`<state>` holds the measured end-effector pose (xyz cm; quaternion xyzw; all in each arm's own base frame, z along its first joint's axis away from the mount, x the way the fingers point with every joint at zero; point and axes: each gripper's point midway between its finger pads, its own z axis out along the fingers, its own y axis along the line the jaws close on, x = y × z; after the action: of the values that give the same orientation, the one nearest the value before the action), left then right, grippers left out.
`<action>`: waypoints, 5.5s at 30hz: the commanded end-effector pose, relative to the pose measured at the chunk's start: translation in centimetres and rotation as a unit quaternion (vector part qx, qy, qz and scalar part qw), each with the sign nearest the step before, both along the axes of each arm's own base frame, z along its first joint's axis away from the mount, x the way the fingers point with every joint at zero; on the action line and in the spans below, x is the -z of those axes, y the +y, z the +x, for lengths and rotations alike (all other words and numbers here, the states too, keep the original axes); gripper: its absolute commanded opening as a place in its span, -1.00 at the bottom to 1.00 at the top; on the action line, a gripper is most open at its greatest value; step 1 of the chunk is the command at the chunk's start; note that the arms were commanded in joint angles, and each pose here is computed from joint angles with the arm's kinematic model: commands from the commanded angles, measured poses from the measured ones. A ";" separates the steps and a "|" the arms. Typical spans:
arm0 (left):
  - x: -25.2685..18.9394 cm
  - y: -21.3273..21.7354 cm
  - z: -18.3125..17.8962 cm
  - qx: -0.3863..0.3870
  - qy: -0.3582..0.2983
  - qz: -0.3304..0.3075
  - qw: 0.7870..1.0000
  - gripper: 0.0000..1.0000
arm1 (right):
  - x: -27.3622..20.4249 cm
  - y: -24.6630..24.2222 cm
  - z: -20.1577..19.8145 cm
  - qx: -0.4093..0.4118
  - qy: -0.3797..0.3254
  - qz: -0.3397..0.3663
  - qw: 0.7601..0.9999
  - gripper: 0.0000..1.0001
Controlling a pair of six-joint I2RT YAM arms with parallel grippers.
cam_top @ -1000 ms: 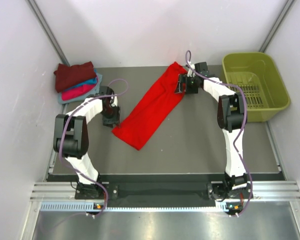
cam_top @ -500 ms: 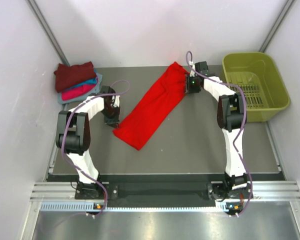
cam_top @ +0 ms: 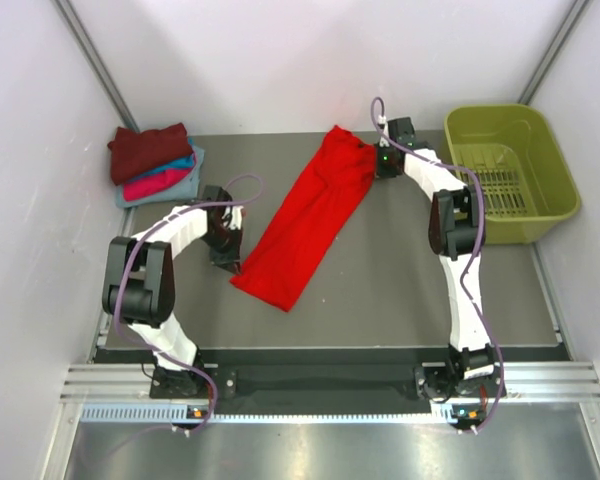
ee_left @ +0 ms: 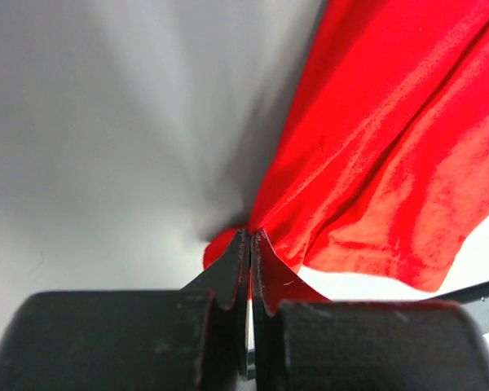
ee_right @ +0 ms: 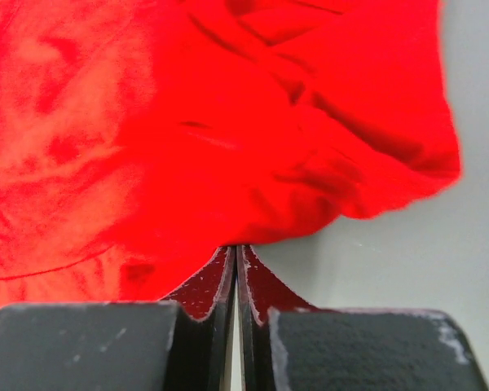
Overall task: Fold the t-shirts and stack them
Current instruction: Fold the tshirt
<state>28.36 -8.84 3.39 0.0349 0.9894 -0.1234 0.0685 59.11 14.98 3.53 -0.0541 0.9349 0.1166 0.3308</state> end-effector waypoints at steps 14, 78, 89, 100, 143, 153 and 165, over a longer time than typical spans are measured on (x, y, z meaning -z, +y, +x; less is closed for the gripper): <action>-1.4 -1.1 0.7 0.004 -0.013 -0.023 1.000 -1.00 | -3.4 4.2 -5.9 -0.006 0.067 0.156 0.985 -0.03; -3.2 -3.5 1.4 0.054 -0.080 0.042 0.994 -0.18 | -9.4 8.4 -20.4 -0.147 0.125 0.210 0.958 0.28; -0.5 -3.3 5.8 0.028 -0.036 0.035 0.998 -0.21 | -9.1 17.9 -27.1 -0.270 0.191 0.312 0.891 0.27; -1.8 -4.2 12.2 0.012 -0.078 0.023 0.997 -0.22 | -3.6 18.0 -29.6 -0.248 0.274 0.299 0.880 0.35; -5.5 -4.7 13.7 -0.013 -0.119 -0.020 0.993 -0.23 | 2.5 13.5 -31.1 -0.188 0.294 0.154 0.924 -0.68; -5.3 -5.1 14.8 -0.013 -0.117 -0.031 0.993 -0.23 | 1.6 9.5 -32.7 -0.167 0.305 0.131 0.928 -1.00; -5.3 -5.9 15.5 -0.009 -0.114 -0.049 0.992 -0.23 | 1.1 4.9 -33.3 -0.135 0.307 0.108 0.936 -1.00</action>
<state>42.84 -14.16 7.94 0.0368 0.9727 -0.1506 0.1729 26.39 21.31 1.62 -0.0938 0.9517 0.2923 0.0008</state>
